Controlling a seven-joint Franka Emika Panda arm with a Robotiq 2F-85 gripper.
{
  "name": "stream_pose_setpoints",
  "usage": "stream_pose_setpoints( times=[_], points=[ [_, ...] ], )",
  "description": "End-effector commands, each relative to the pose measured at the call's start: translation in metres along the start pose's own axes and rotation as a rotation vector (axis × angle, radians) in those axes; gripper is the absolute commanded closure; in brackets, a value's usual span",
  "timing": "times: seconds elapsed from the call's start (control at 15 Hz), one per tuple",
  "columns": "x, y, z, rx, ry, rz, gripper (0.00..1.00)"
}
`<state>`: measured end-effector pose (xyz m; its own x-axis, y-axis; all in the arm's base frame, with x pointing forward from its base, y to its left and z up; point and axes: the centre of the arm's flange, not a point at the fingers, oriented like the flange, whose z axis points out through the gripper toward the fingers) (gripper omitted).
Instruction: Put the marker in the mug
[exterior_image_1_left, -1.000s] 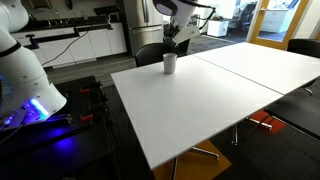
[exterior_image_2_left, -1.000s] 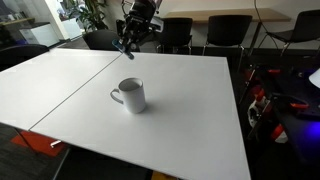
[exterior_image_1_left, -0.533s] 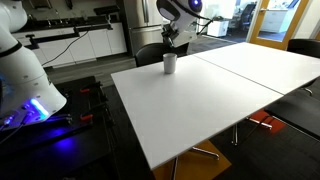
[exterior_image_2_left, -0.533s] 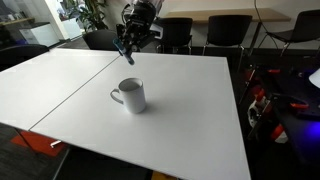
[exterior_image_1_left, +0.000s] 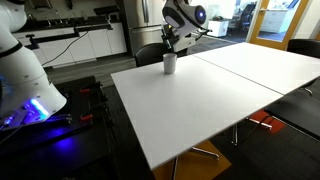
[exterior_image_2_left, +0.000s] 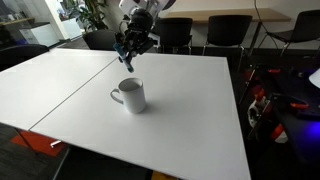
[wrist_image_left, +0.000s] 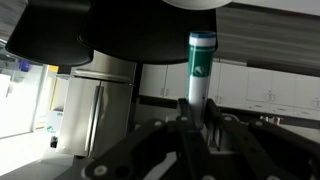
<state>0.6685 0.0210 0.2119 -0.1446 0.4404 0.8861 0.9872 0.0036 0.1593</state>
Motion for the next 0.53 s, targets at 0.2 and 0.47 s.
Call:
stream_pose_setpoints(
  times=[0.2,0.47],
  points=[
    [-0.019,0.011,0.016,0.031,0.082,0.018,0.95],
    [-0.032,0.013,0.024,0.018,0.075,0.044,0.95]
  ],
)
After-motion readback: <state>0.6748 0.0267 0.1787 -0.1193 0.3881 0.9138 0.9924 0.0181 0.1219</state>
